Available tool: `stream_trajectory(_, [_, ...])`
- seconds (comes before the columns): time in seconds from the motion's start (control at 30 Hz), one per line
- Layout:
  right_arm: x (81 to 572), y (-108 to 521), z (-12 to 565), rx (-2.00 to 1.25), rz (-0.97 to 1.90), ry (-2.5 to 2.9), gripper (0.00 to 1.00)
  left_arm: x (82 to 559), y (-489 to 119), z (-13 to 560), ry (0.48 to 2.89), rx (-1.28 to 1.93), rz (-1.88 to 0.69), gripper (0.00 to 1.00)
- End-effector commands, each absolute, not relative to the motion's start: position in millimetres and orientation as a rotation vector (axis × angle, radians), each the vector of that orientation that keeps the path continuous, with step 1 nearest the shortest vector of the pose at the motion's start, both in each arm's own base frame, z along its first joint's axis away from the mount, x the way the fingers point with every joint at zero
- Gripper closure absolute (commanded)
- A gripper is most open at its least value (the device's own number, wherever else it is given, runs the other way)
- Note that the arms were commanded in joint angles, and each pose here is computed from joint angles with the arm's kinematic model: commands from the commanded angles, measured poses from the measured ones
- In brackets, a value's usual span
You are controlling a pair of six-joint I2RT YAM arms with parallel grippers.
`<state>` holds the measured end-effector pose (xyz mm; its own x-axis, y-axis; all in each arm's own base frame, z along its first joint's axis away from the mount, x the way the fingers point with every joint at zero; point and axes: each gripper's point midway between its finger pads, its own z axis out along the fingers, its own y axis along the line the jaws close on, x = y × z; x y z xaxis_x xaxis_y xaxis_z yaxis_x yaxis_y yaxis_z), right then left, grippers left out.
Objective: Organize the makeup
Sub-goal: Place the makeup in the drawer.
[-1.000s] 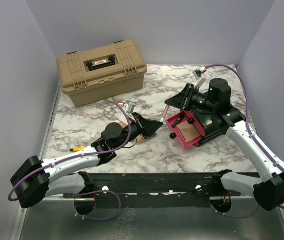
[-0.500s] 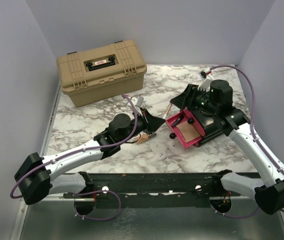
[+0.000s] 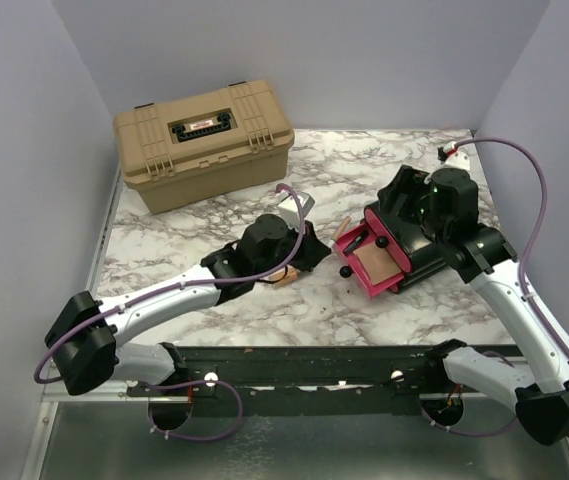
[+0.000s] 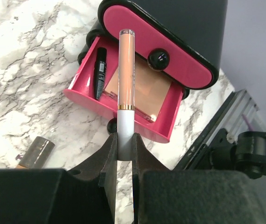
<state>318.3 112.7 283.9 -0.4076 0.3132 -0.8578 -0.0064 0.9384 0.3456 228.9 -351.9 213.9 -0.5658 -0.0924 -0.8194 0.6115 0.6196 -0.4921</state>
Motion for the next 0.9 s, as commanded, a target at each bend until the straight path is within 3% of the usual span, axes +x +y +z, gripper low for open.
stream_trajectory(0.0, [315, 83, 278, 0.305, 0.190, 1.950, 0.12, 226, -356, 215, 1.979, 0.557, -0.948, 1.00])
stream_trajectory(0.87, [314, 43, 255, 0.374, 0.073, 1.966, 0.09, 241, -383, 189, 2.210, 0.649, -0.836, 1.00])
